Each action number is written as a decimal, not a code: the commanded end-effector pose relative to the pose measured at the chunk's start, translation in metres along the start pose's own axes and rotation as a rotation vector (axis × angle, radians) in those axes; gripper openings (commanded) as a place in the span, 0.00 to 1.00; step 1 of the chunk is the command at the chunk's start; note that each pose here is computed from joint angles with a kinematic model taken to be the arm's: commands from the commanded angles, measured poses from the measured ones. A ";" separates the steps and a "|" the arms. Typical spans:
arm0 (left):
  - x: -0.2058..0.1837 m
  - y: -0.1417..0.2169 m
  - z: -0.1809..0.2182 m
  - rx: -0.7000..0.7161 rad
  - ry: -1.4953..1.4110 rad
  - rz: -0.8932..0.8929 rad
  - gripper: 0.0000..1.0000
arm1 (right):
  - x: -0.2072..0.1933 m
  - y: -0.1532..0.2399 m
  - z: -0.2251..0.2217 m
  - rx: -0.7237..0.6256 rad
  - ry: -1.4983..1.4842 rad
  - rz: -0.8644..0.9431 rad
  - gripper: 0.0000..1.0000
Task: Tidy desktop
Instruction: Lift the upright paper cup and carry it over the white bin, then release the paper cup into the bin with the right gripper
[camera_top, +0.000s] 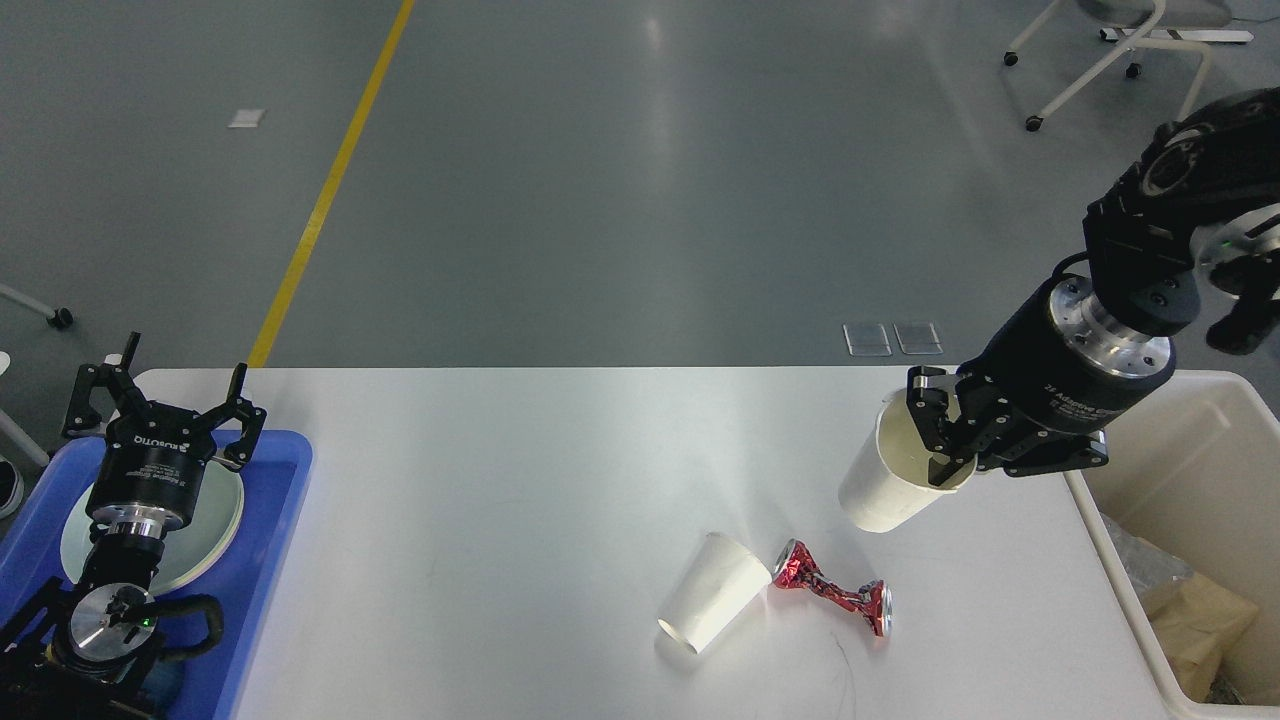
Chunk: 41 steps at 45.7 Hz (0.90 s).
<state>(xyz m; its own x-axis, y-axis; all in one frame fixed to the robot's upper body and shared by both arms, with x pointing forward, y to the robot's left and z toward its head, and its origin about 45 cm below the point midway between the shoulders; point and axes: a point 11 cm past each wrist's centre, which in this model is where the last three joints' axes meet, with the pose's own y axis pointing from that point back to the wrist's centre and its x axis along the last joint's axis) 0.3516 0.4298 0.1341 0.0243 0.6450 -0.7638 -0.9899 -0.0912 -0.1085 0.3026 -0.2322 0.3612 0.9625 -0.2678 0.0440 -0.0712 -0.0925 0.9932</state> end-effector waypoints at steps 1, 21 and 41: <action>0.000 0.000 0.000 0.000 0.000 0.000 0.97 | 0.002 0.001 0.003 -0.012 0.007 0.011 0.00; 0.000 0.000 0.000 0.000 0.000 0.000 0.97 | 0.051 -0.012 0.117 -0.227 -0.244 0.201 0.00; 0.000 0.001 0.000 -0.001 0.000 0.001 0.97 | 0.104 -0.095 0.254 -0.358 -0.418 0.286 0.00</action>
<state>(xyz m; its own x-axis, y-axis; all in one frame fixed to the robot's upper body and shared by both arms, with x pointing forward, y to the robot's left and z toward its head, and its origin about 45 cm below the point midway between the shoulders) 0.3516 0.4300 0.1342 0.0243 0.6449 -0.7639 -0.9897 -0.0923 -0.1094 0.3393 -0.4653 0.2716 0.7633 -0.5681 0.3075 -0.1407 0.3184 0.9375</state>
